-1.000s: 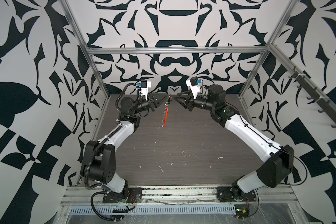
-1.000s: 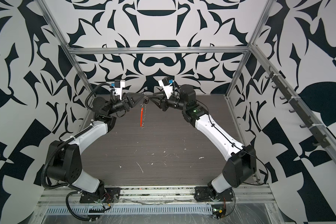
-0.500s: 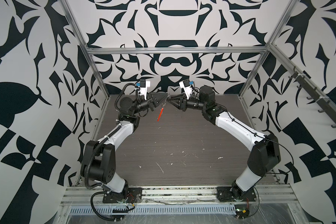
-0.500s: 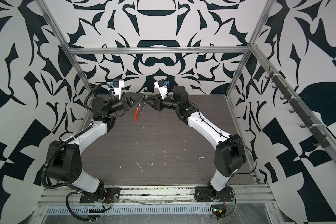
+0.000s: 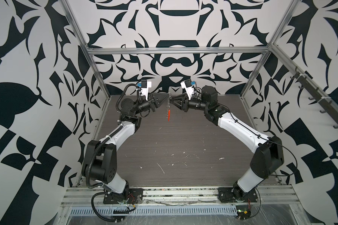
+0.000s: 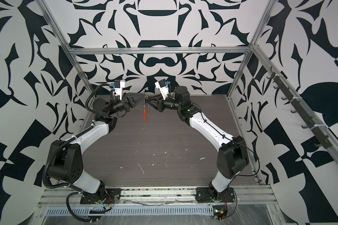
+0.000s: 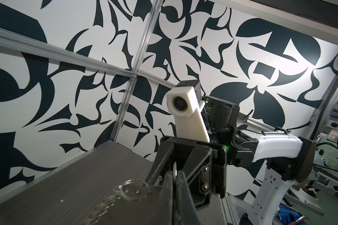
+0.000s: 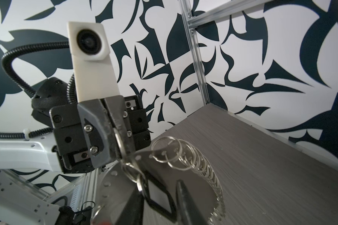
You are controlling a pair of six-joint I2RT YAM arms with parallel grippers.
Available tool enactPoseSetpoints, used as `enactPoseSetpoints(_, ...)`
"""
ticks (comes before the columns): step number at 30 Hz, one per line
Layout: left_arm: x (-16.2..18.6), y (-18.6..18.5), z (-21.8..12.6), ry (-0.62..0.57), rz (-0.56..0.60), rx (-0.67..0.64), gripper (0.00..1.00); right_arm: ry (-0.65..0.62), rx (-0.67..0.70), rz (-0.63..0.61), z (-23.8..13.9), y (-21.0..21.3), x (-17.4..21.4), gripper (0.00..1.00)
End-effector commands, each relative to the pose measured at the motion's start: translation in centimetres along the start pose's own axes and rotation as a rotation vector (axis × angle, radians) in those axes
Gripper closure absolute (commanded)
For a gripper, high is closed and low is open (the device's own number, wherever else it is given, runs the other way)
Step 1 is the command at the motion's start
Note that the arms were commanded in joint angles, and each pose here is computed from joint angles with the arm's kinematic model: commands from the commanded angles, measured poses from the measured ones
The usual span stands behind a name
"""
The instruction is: Put the keys on the keyring
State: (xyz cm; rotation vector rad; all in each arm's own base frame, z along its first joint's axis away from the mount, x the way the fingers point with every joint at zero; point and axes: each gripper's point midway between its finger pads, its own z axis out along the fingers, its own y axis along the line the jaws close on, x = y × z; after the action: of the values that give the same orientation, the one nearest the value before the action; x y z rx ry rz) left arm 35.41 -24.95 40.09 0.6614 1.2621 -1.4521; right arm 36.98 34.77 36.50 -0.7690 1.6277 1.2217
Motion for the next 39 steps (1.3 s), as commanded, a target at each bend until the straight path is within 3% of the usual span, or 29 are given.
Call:
enactPoseSetpoints(1, -1.1, -1.2, 0.2, -0.022, 0.055, 0.041, 1.0, -0.066, -0.049, -0.082, -0.6, 2.4, -3.1, 0.88)
enactPoseSetpoints(4, -1.0, -1.1, 0.2, -0.016, 0.054, 0.036, 1.0, -0.056, -0.019, -0.104, -1.2, 2.4, -2.9, 0.95)
enactPoseSetpoints(14, -0.9, -1.0, 0.3, -0.008, 0.057, 0.036, 1.0, -0.052, 0.08, -0.166, -4.0, 1.7, -3.5, 0.97)
enactPoseSetpoints(26, -1.4, -1.0, 0.5, -0.013, 0.063, 0.039, 1.0, -0.017, -0.013, -0.061, -2.3, 1.6, -1.9, 0.96)
enactPoseSetpoints(39, -0.9, -0.3, 0.5, -0.017, 0.046, 0.039, 1.0, 0.015, -0.043, -0.042, -1.0, 2.1, -0.5, 0.97)
